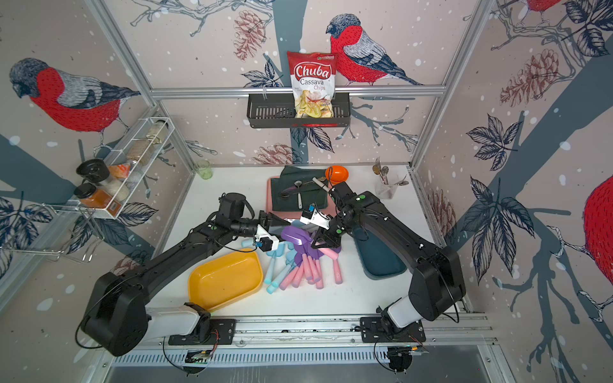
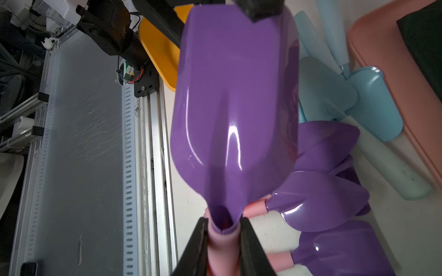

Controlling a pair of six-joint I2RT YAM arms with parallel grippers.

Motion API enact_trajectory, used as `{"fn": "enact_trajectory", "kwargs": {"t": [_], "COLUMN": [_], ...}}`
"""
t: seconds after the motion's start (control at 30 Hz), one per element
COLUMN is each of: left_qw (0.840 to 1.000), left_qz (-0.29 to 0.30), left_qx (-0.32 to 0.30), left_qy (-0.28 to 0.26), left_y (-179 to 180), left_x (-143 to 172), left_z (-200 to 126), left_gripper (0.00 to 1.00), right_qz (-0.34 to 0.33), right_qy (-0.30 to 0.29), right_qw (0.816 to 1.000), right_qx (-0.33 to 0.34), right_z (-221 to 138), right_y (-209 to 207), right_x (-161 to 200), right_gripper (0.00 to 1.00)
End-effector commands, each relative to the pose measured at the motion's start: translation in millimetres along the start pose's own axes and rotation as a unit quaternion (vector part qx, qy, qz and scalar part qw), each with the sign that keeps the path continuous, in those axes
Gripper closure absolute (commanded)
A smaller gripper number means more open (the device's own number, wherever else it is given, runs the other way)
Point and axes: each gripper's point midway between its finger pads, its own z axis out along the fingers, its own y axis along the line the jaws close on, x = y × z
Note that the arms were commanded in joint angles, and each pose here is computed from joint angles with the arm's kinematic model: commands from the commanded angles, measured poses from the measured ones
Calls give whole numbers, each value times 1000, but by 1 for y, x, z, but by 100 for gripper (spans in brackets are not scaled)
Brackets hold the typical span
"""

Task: Sort the small shovels by color and place them into the storage box
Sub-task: Pick up the shovel from the center of the board.

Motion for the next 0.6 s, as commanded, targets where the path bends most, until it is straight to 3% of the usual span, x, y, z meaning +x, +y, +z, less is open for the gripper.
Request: {"fn": "enact_trajectory", "kwargs": {"t": [0.0,0.17,0.27,0.37,0.47,0.57], "left_qw": [999,998,998,999,999,988], "left_qz": [41,68,68,35,-40,-143], "left_qx": [-24,-11,-7,1,2,11], "left_qy": [-4,-9,-10,-1,21,50], "left_y": [13,4,3,5,9,9], "left_x": [-4,-7,-9,-9,-3,6], "left_z": [4,10,9,7,6,5], "left_gripper": [51,77,100,100,100,100], "right_qz": [-4,-4,-1,4,7,-6], "right_qy": [4,11,17,0,-31,-55], "right_qw": [999,999,999,1000,992,979], "right_qx": [-33,-44,-32,27,121,198], "right_z": [-1,-2,-5,-18,-41,-61], "right_y": [12,12,5,-13,-35,-46], "right_x": [1,-1,-2,-9,-19,-26], "right_gripper": [100,97,86,71,56,52]}}
